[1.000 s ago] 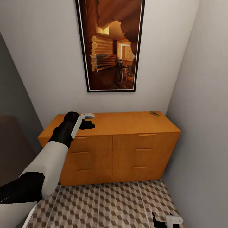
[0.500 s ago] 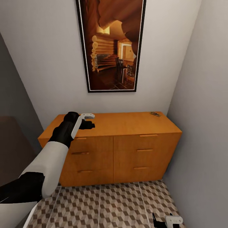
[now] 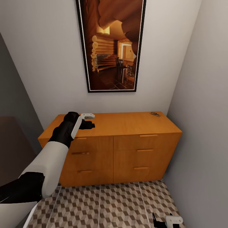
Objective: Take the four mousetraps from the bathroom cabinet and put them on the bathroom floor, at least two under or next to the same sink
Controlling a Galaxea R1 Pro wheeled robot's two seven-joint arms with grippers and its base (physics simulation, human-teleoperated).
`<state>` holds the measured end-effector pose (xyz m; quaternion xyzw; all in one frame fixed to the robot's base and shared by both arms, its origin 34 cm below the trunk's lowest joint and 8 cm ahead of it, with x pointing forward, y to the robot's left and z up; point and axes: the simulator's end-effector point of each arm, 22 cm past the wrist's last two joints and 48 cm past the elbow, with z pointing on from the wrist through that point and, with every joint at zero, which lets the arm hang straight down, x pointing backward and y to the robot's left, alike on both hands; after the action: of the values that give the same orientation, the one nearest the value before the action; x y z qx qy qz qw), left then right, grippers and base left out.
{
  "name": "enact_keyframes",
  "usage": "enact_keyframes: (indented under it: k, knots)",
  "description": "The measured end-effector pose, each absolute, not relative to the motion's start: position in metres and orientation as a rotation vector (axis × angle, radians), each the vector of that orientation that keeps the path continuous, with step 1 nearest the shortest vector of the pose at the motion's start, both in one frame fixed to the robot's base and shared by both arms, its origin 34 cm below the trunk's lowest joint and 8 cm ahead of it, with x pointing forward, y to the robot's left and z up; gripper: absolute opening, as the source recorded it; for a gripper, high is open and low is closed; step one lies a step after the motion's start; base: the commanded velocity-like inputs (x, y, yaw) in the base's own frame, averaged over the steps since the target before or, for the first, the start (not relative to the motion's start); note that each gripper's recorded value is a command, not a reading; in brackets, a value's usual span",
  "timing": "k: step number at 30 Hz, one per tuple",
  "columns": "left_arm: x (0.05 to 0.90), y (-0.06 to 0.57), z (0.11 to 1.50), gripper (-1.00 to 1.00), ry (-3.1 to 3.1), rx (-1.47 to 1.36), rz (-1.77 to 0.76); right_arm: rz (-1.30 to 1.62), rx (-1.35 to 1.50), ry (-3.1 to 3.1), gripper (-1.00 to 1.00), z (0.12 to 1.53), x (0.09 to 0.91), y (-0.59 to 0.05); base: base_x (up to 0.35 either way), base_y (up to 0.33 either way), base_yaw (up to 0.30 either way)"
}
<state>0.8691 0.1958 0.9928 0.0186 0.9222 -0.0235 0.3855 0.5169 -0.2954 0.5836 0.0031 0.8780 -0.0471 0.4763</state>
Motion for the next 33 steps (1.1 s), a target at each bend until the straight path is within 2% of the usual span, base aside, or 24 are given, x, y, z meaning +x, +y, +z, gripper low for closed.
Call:
enact_keyframes:
  k: [8,26,33]
  knots:
    - [0.869,0.196,0.991,1.00,2.352,0.047,-0.059,-0.115,0.008,2.148,1.00,0.583,0.516,-0.295,0.000,0.000,0.147]
    - [0.871,0.196,0.982,1.00,2.364,0.047,-0.060,-0.115,0.007,2.160,1.00,0.578,0.513,-0.295,0.000,0.000,0.243]
    - [0.871,0.196,0.981,1.00,2.366,0.048,-0.059,-0.115,0.007,2.162,1.00,0.578,0.513,-0.295,0.000,0.000,0.078]
